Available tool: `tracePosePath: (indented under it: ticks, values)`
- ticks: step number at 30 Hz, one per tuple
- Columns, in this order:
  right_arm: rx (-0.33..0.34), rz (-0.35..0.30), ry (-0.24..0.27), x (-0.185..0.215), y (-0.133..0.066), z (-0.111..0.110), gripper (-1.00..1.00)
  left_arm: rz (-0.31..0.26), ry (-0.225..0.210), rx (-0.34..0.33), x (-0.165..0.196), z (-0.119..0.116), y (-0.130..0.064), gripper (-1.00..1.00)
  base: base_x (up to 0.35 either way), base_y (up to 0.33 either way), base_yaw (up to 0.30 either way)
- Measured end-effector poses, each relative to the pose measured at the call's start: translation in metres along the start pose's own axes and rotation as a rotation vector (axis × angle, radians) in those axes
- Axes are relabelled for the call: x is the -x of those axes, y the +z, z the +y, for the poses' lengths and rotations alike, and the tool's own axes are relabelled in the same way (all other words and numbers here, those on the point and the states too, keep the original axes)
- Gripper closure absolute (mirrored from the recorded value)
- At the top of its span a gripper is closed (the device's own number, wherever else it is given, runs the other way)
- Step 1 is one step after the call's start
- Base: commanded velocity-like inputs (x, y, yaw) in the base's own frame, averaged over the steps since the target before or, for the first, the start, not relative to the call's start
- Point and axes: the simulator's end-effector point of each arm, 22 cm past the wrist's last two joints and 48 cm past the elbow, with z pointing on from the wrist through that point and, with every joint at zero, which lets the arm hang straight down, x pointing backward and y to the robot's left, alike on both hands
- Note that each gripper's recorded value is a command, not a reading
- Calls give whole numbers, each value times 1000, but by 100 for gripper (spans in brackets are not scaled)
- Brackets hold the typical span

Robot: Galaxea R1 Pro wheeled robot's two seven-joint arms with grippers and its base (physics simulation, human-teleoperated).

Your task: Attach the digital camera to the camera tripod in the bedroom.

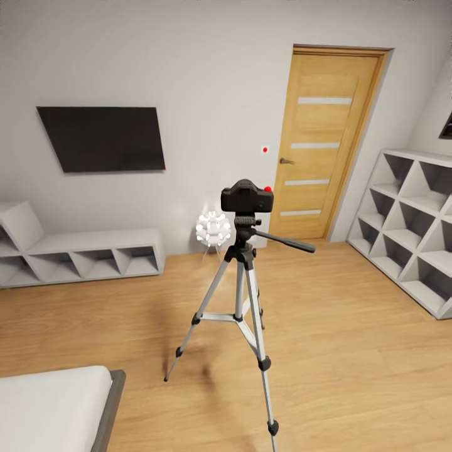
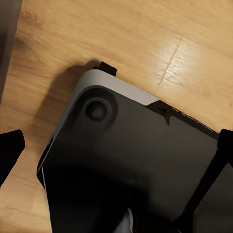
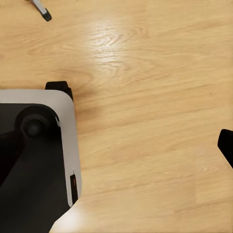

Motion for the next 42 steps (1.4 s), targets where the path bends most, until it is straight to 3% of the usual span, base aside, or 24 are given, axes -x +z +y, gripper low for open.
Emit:
tracePosePath:
  ticks: [10, 20, 42]
  values:
    - [14, 8, -21, -9, -2, 7, -100, -12, -11, -7, 5, -2, -2, -100, 0, 0, 0]
    - [38, 8, -121, -10, -3, 13, -100, -26, -12, -14, 10, -4, -3, -100, 0, 0, 0]
    - [40, -30, -134, -5, -6, 15, -100, -73, 11, -35, 31, -10, -8, -100, 0, 0, 0]
